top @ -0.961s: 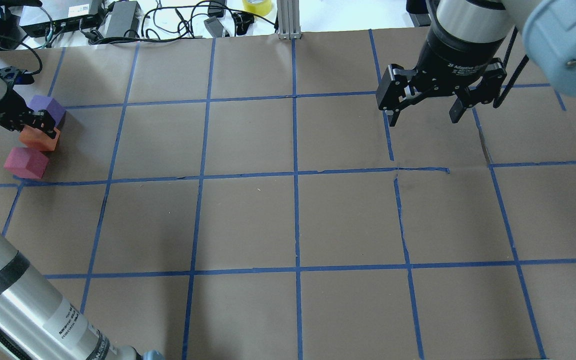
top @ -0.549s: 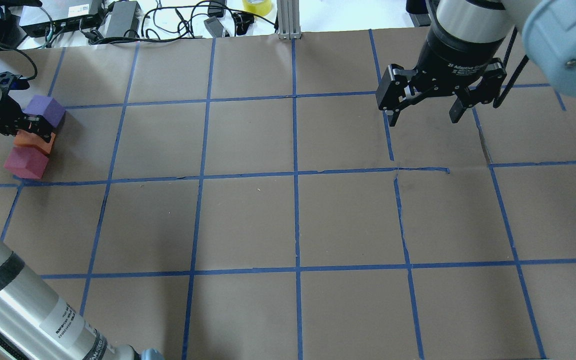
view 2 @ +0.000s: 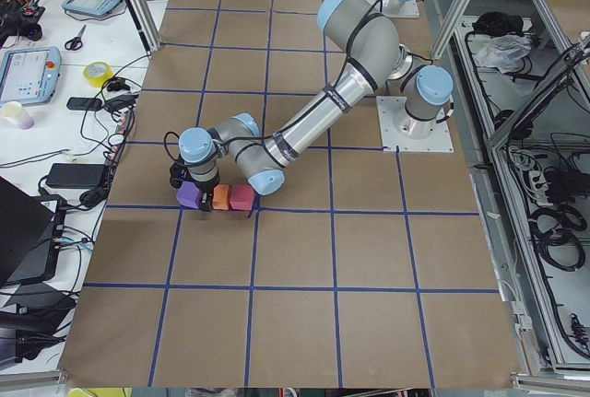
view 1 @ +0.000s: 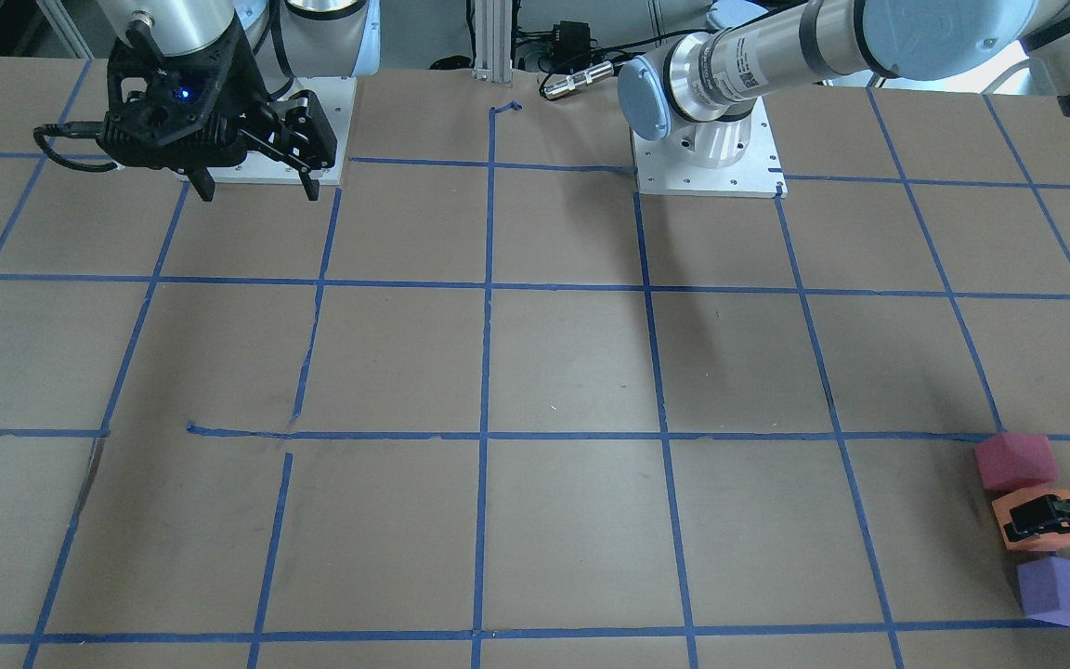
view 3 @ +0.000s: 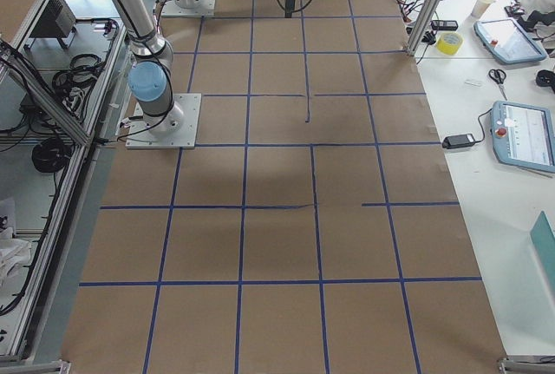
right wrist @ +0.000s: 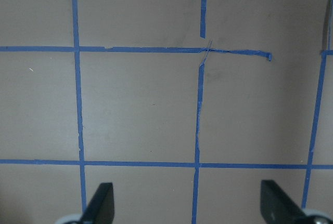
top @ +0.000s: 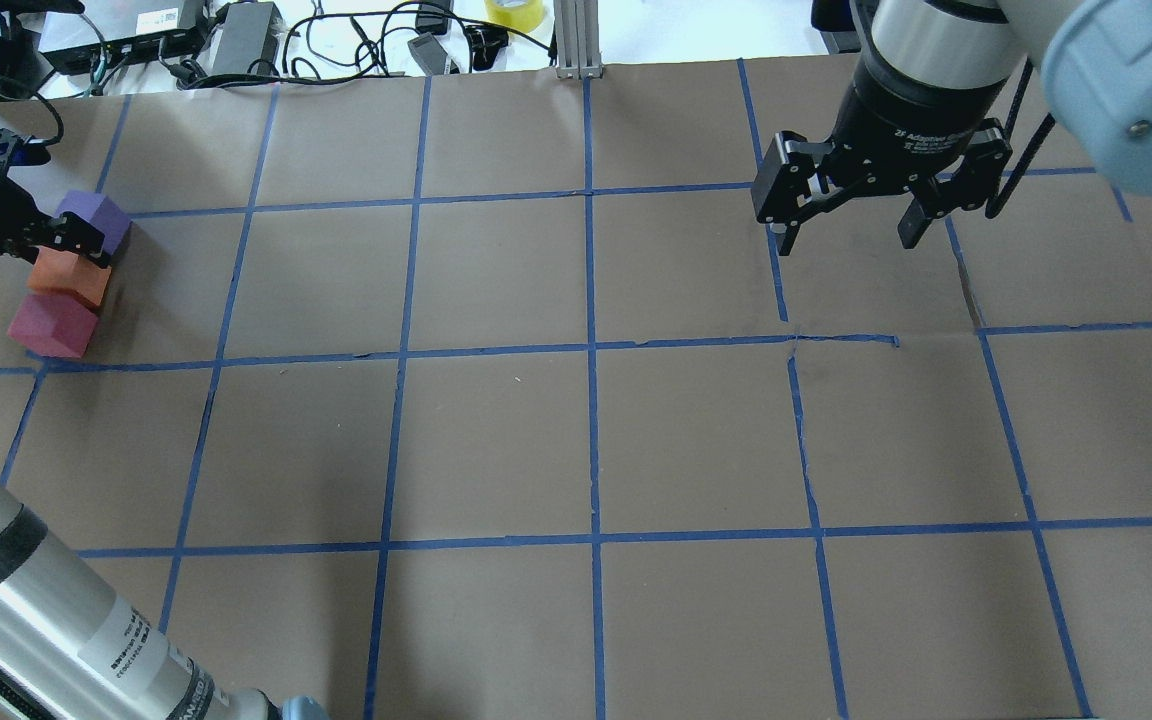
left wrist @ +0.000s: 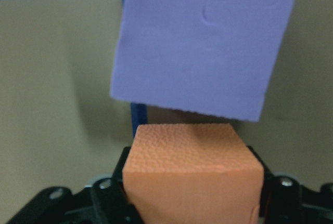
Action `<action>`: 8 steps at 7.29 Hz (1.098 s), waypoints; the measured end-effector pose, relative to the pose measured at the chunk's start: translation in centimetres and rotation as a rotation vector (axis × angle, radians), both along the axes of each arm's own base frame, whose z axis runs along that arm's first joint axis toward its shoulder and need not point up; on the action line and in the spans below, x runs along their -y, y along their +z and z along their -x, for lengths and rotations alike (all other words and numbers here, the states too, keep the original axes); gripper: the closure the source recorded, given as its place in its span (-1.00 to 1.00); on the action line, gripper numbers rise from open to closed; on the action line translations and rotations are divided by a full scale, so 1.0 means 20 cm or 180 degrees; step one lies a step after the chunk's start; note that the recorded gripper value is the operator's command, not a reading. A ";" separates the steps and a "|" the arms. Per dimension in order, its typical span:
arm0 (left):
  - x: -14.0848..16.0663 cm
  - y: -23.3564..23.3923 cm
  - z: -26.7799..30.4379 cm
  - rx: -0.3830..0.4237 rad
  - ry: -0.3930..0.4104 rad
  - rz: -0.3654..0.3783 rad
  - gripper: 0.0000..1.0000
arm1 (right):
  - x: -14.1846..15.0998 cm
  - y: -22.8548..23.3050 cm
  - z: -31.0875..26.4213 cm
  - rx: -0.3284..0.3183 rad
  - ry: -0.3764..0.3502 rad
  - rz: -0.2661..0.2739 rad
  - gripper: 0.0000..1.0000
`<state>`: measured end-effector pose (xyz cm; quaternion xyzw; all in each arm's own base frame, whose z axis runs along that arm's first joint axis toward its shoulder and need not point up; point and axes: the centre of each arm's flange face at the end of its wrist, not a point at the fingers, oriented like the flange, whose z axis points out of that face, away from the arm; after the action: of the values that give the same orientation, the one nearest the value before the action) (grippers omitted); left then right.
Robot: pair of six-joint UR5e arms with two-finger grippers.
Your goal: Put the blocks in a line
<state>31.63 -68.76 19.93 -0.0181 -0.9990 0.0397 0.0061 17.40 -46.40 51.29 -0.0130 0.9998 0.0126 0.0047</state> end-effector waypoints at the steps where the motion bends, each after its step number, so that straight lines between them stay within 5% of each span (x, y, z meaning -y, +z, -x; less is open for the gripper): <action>1: 0.01 0.03 0.01 0.0002 0.0002 0.0026 -1.00 | 0.00 0.00 0.00 -0.0009 0.0002 -0.0003 -1.00; 3: -0.01 0.19 0.08 0.0013 -0.0017 0.0018 -1.00 | 0.00 -0.01 0.01 -0.0032 0.0001 -0.0011 -1.00; 8: -0.40 1.35 1.01 0.0227 -0.0053 -0.0245 -1.00 | 0.00 -0.01 0.00 -0.0034 0.0007 -0.0022 -1.00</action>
<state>11.48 -60.82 46.92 -0.0276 -0.9992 0.0005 -0.0285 17.34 -46.31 51.05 -0.0140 0.9998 0.0160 -0.0006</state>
